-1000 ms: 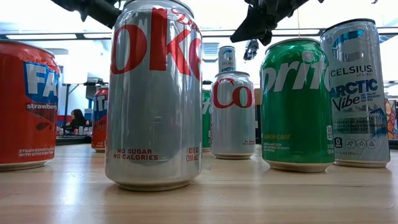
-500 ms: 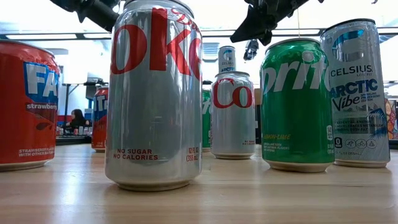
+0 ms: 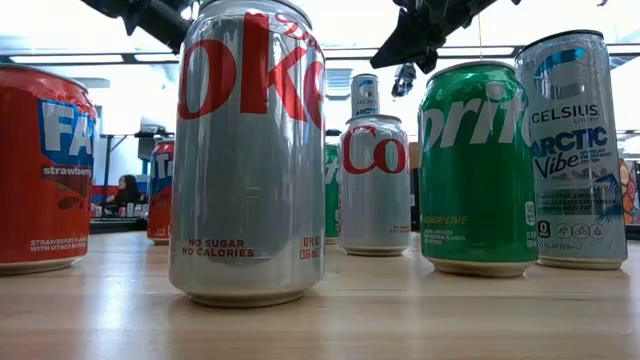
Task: Place canned beverage on shelf
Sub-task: Put the center orange soda can on the shelf
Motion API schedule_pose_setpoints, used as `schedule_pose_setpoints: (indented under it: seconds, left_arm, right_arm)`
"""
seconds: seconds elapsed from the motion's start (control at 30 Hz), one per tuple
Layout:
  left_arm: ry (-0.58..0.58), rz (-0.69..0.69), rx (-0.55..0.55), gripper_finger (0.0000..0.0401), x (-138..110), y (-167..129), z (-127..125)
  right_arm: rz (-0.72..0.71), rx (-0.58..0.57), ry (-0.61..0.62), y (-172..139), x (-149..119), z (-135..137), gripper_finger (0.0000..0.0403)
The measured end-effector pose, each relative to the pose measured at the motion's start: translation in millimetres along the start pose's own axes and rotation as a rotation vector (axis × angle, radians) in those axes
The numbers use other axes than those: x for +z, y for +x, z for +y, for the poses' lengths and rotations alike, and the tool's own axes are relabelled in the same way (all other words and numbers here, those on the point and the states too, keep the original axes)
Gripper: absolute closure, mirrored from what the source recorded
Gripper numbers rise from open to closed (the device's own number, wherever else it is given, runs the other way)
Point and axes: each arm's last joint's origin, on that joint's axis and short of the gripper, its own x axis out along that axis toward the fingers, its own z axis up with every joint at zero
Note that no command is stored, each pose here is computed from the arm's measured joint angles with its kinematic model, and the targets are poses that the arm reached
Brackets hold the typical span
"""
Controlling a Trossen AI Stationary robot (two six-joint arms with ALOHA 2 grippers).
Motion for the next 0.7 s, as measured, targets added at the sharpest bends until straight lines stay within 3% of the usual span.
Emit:
schedule_pose_setpoints:
  seconds: [0.7]
  left_arm:
    - [-0.021, -0.008, -0.016, 0.0401, 3.6, -2.2, -2.8]
  right_arm:
    - [-0.001, 0.0, -0.003, -0.1, 0.1, 0.0, 0.0394]
